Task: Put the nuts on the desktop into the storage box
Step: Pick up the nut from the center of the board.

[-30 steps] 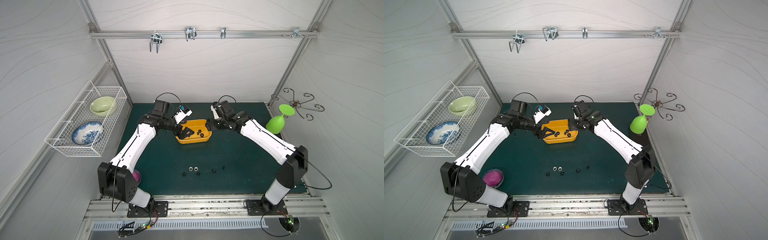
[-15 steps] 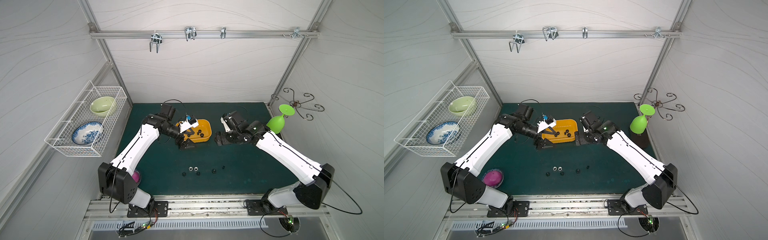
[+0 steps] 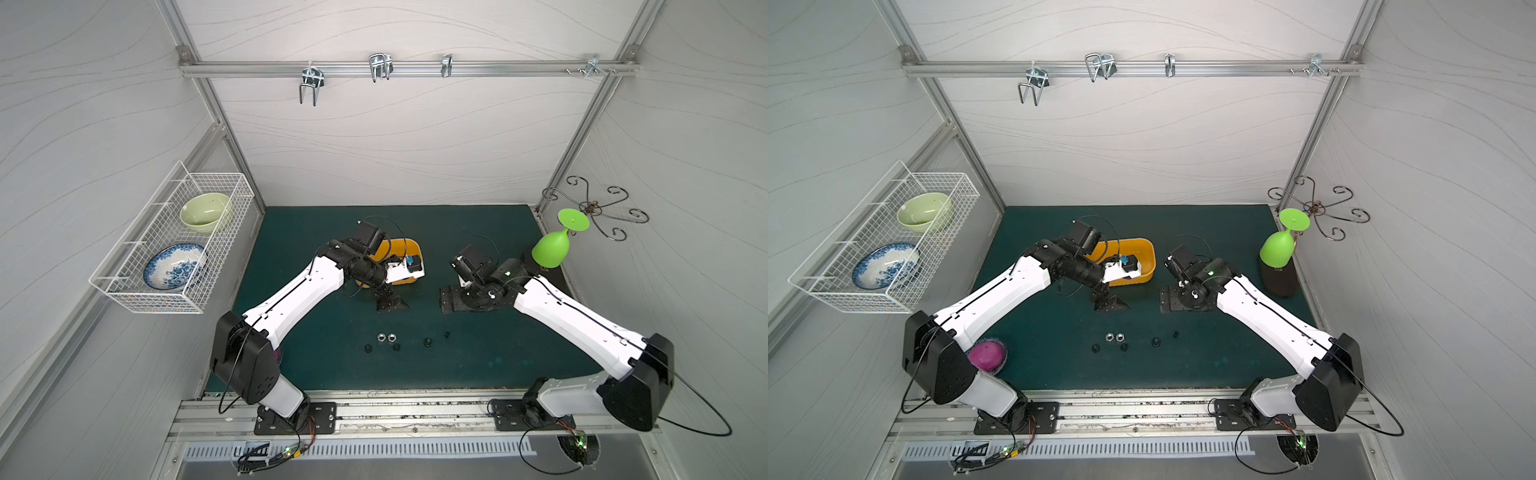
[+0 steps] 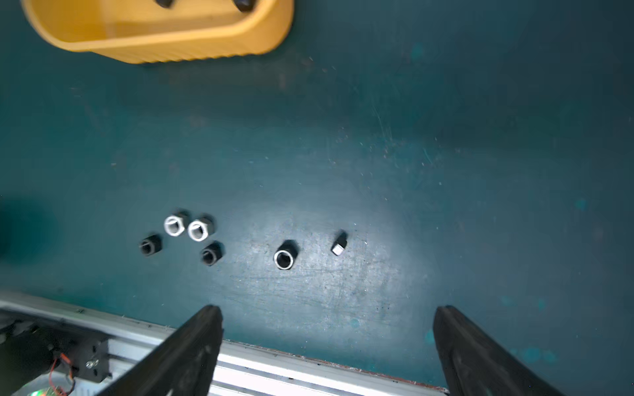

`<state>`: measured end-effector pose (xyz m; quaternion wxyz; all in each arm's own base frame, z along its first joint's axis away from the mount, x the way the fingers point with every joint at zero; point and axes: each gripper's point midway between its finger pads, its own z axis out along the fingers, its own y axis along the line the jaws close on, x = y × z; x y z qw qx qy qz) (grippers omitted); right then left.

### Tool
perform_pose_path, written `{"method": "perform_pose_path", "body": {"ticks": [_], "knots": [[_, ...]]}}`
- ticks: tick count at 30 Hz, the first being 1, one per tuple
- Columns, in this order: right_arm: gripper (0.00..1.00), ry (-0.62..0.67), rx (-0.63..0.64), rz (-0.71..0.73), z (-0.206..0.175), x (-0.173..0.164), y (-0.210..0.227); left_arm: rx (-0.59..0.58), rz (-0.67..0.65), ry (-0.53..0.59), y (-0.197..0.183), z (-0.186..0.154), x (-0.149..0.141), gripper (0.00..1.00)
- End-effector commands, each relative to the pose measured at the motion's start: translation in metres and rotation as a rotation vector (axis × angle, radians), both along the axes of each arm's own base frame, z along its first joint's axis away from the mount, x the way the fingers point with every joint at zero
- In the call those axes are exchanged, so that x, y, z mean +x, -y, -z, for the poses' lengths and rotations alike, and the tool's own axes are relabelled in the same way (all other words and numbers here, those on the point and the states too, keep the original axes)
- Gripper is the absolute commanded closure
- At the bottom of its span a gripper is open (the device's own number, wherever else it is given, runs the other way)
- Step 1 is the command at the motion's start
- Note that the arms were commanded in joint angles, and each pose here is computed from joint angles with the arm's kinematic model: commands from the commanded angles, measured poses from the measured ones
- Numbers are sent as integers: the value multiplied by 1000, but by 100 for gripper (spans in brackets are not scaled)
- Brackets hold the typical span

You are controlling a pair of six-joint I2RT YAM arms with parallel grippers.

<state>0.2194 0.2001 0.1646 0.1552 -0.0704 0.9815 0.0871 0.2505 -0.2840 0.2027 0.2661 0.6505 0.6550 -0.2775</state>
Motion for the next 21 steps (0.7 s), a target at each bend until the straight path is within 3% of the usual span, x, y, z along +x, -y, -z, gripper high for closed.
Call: {"method": "perform_pose_path", "body": {"ticks": [1, 3, 7, 21], "knots": [[1, -56, -24, 84, 14, -14, 12, -45, 56, 47, 11, -3, 0, 2], [1, -89, -16, 115, 26, -21, 13, -73, 88, 36, 16, 0, -8, 2], [4, -134, 53, 179, 42, -31, 8, -110, 4, 24, 25, 7, 3, 2], [33, -306, 129, 270, 99, -54, -9, -157, 92, 42, 37, 37, -20, 2]]}}
